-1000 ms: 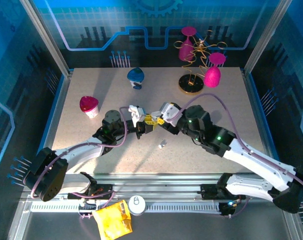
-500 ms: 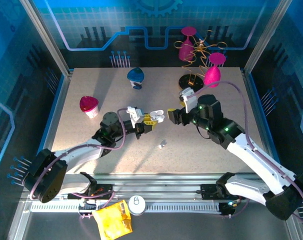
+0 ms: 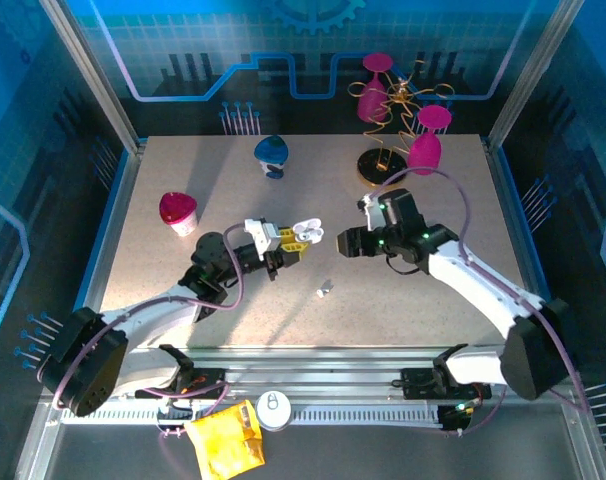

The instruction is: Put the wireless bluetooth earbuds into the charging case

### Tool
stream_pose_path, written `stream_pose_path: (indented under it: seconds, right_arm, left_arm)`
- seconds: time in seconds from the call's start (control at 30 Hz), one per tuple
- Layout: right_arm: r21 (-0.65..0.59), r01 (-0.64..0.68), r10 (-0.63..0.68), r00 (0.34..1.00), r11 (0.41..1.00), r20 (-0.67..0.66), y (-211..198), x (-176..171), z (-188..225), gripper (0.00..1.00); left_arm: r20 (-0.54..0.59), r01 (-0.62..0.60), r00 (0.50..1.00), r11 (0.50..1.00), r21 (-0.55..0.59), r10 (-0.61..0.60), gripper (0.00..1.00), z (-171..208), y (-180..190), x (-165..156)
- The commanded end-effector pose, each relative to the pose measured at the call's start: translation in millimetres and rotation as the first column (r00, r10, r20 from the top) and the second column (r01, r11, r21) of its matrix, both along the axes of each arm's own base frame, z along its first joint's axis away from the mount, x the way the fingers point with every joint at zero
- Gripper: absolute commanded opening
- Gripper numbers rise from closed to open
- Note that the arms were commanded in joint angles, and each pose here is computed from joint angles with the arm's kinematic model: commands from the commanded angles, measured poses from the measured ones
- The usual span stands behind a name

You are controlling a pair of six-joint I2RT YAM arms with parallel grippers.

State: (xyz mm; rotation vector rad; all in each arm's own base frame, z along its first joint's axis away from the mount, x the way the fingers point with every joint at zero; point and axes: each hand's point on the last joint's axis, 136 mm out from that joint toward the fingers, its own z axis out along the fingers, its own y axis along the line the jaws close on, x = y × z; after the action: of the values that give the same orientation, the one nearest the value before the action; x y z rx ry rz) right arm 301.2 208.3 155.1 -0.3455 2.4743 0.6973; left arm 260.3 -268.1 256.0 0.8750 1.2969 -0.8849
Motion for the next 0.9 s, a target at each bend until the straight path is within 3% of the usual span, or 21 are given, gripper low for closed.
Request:
stream_pose_path:
  seconds: [0.0,0.23,0.4,0.87]
  right_arm:
    - [0.017,-0.107,0.108,0.986,0.994,-0.129,20,-17,-27,0.63]
    - [0.047,-0.286,0.288,0.922,0.957,-0.258,68,-28,-69,0.59]
    - [0.054,-0.344,0.343,0.887,0.937,-0.308,89,-28,-92,0.57]
    - [0.040,-0.360,0.344,0.843,0.932,-0.413,81,-50,-126,0.50]
  left_arm:
    - [0.111,0.078,0.991,0.996,-0.036,-0.074,0.20,23,0,-20]
    - [0.113,0.128,0.986,0.991,-0.039,-0.123,0.20,27,0,-32]
    - [0.124,0.135,0.984,0.990,-0.031,-0.130,0.20,28,0,-34]
    - [0.116,0.138,0.984,0.990,-0.029,-0.133,0.20,24,-1,-33]
